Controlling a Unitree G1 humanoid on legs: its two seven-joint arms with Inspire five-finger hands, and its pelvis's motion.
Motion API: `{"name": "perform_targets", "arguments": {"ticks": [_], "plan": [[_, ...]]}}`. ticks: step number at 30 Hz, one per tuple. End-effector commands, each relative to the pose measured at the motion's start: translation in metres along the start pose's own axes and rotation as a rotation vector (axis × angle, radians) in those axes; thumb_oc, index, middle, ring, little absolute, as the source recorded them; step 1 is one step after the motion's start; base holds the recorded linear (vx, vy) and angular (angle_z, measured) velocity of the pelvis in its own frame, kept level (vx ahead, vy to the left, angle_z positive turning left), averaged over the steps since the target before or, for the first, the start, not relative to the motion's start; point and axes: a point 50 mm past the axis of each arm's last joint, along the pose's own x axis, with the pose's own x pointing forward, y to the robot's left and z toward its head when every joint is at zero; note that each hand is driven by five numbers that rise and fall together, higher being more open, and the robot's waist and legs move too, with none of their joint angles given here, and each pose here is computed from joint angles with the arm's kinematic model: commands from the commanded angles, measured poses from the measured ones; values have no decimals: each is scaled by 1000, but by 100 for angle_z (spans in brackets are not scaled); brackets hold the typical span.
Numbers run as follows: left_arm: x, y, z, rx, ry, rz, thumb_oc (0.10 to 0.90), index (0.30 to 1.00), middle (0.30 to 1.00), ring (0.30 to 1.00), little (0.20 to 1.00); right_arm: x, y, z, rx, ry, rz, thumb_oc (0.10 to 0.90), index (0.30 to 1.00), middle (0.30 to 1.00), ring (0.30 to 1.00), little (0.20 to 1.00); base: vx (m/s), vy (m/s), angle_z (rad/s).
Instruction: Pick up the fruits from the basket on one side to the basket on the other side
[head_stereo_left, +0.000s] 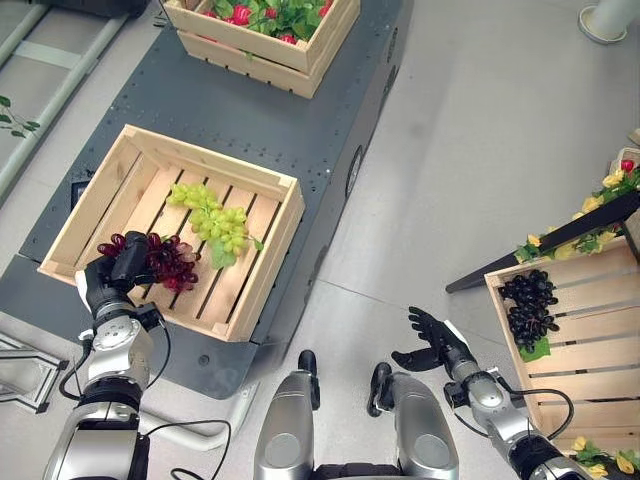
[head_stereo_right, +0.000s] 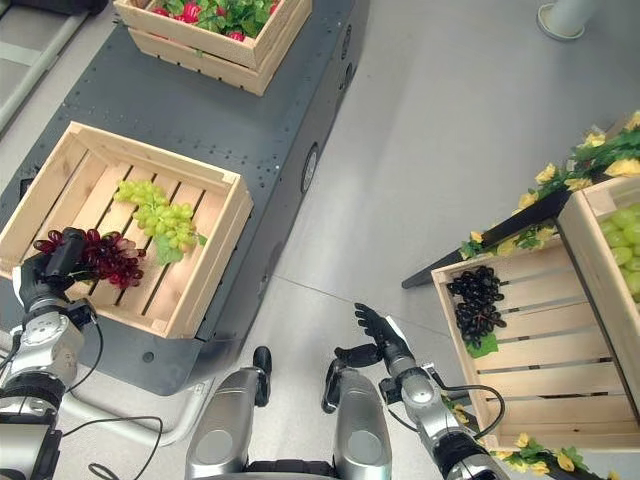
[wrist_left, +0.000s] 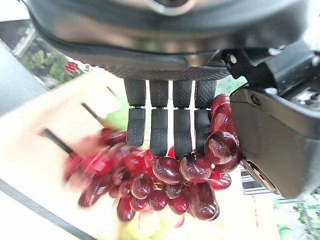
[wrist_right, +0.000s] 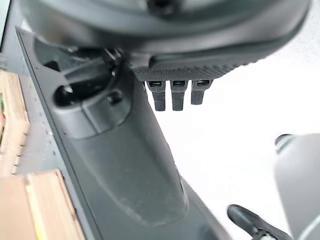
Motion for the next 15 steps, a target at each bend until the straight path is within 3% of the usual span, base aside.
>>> {"name": "perform_targets", "arguments": {"ticks": [1,15], "plan": [[1,7,48,-77,-281,-8,400,300,300,300,300,-8,0,-1,36,-55,-12,800,900,900,900,900,56,-42,0],[0,0,88,-39,-445,-127,400,300,300,300,300,-10,9,8,191,-130,-72,800,900,900,900,900,54,-70,3]]}}
